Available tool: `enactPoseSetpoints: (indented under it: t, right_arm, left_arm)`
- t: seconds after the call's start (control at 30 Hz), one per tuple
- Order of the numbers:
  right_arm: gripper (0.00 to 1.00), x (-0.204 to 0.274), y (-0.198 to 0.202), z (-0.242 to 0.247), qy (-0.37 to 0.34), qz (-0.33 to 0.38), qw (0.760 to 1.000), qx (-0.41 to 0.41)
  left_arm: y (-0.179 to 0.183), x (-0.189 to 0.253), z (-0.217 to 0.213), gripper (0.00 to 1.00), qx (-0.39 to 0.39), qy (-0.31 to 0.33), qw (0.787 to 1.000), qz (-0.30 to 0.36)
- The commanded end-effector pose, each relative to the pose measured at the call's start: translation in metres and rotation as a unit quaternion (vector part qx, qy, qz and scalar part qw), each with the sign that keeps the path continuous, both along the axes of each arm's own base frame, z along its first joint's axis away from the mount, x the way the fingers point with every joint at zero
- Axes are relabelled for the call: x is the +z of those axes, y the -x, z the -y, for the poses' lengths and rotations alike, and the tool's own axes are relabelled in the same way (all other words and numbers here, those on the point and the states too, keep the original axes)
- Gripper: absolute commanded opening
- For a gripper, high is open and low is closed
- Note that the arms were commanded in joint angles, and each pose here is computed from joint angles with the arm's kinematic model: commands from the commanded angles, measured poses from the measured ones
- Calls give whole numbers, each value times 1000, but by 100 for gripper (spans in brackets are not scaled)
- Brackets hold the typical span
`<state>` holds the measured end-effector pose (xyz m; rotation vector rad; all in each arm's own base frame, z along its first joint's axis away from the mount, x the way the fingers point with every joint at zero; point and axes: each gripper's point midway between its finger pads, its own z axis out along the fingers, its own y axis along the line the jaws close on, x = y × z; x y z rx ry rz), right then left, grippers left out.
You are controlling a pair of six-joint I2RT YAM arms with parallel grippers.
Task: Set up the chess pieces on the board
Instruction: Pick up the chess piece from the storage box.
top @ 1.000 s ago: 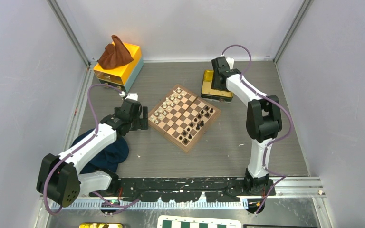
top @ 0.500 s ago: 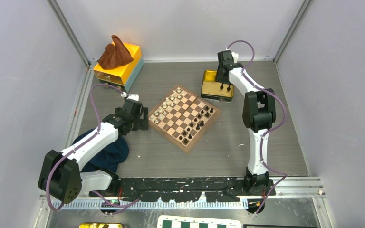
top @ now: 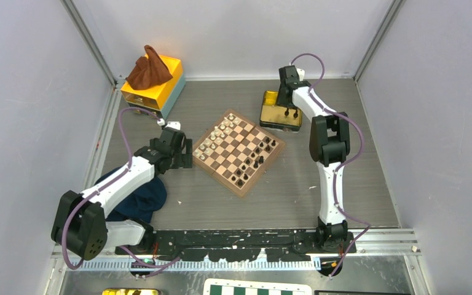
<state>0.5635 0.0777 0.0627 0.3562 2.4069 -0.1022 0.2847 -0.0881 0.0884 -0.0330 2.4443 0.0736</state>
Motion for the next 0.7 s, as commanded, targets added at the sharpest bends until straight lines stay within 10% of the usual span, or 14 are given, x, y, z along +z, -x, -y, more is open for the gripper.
enactPoseSetpoints:
  t: [0.0, 0.67]
  right_arm:
    - [49, 21, -11, 3, -6, 25, 1000, -3]
    - [39, 6, 4, 5, -5, 5, 1000, -2]
  left_arm:
    - [-14, 15, 2, 100, 6, 3, 1000, 26]
    - [-13, 14, 4, 100, 3, 7, 1000, 24]
